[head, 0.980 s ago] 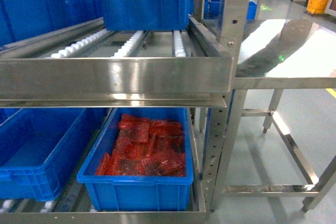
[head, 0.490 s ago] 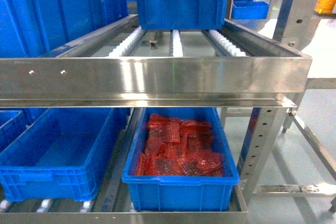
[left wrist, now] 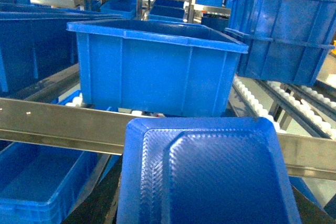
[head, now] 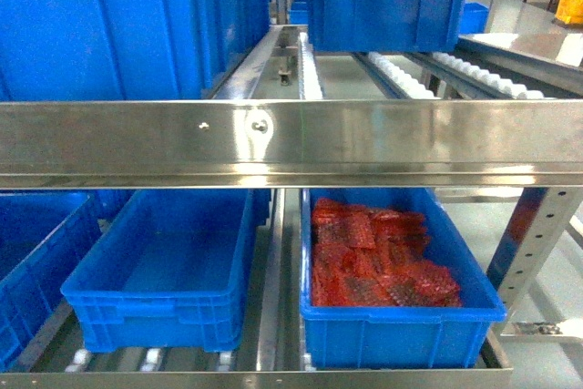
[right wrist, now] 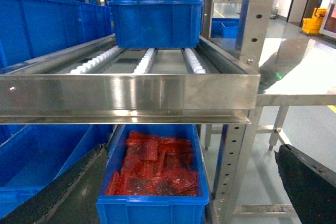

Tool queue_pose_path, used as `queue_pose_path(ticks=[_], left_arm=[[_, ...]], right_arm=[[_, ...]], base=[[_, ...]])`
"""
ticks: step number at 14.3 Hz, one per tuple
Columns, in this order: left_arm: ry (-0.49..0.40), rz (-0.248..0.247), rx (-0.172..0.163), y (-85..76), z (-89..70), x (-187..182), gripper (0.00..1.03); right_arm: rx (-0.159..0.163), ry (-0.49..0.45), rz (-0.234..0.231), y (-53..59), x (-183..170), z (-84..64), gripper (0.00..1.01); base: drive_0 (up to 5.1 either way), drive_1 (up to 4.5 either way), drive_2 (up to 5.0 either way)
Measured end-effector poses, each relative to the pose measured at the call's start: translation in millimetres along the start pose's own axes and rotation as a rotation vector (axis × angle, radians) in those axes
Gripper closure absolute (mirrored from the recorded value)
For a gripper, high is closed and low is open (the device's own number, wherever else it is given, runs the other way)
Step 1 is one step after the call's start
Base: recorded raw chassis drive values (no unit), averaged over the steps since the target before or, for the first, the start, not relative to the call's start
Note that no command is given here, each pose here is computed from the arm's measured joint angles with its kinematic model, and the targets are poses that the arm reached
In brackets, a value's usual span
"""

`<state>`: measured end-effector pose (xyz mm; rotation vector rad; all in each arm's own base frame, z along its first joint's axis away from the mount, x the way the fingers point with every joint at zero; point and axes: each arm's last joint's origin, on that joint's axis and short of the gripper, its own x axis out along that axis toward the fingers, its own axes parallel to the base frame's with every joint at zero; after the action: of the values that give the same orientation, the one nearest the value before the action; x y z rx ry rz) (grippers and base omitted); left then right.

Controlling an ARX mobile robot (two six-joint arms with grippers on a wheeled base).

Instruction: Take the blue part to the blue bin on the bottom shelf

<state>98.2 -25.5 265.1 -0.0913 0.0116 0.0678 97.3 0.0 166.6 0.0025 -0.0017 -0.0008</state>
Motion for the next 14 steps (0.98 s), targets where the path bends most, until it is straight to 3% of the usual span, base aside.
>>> queue_pose_path(ticks=[14], left_arm=[[-0.001,0.001,0.000,0.2,0.1,-0.3,0.60]], right_arm=[[0.000,0.000,0.002,0.1,0.0,0.0,0.03]], base=[[-0.2,0.18,0.0]])
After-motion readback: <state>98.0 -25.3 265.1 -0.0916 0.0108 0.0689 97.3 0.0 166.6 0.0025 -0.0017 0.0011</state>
